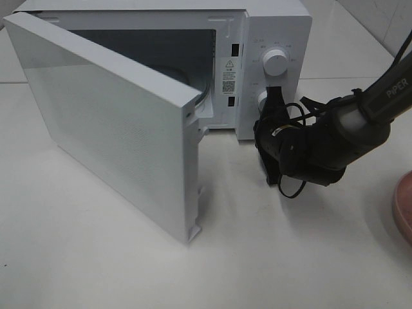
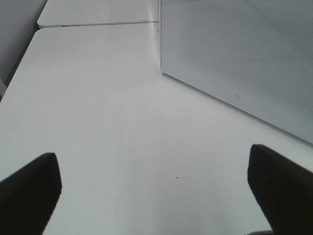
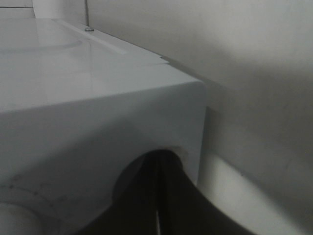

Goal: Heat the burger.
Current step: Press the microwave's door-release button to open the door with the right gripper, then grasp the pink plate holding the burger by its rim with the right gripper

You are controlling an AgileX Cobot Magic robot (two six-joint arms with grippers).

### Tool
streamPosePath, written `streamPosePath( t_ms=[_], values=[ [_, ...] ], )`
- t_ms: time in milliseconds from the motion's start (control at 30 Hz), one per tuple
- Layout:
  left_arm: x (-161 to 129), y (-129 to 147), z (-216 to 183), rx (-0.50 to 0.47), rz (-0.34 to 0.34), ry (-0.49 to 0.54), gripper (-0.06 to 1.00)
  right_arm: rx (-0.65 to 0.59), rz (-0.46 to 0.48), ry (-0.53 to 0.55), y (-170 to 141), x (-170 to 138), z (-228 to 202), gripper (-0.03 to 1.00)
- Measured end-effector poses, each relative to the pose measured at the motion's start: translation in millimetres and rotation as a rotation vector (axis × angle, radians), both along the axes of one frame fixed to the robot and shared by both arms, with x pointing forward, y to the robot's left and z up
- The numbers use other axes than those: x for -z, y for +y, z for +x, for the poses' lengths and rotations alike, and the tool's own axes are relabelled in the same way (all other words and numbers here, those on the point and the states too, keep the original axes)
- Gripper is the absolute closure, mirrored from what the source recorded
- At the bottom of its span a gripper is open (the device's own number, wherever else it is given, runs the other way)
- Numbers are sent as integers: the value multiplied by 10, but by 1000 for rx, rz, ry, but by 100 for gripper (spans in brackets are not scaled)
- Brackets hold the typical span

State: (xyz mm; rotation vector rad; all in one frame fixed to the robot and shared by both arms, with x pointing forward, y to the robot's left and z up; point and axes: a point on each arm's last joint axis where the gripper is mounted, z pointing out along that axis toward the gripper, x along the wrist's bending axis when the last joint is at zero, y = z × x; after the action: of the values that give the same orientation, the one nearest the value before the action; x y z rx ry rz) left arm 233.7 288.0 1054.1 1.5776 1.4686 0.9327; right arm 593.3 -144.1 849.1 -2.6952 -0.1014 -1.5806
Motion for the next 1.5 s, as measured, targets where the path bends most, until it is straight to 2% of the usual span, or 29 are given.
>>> streamPosePath(
  t_ms=[333,700,1167,1500],
  values=[
    [0,0,0,0,0,0,-3,-35,-8,10,-29,-27,-25,96],
    [0,0,0,0,0,0,-3,-39,1,-46,-10,-67,-164,96],
    [0,0,0,0,0,0,-3,-75,-11,-2,-97,-237,-487,96],
    [0,0,0,0,0,0,-3,-176,-54,84,-211,-358,-825,96]
  ],
)
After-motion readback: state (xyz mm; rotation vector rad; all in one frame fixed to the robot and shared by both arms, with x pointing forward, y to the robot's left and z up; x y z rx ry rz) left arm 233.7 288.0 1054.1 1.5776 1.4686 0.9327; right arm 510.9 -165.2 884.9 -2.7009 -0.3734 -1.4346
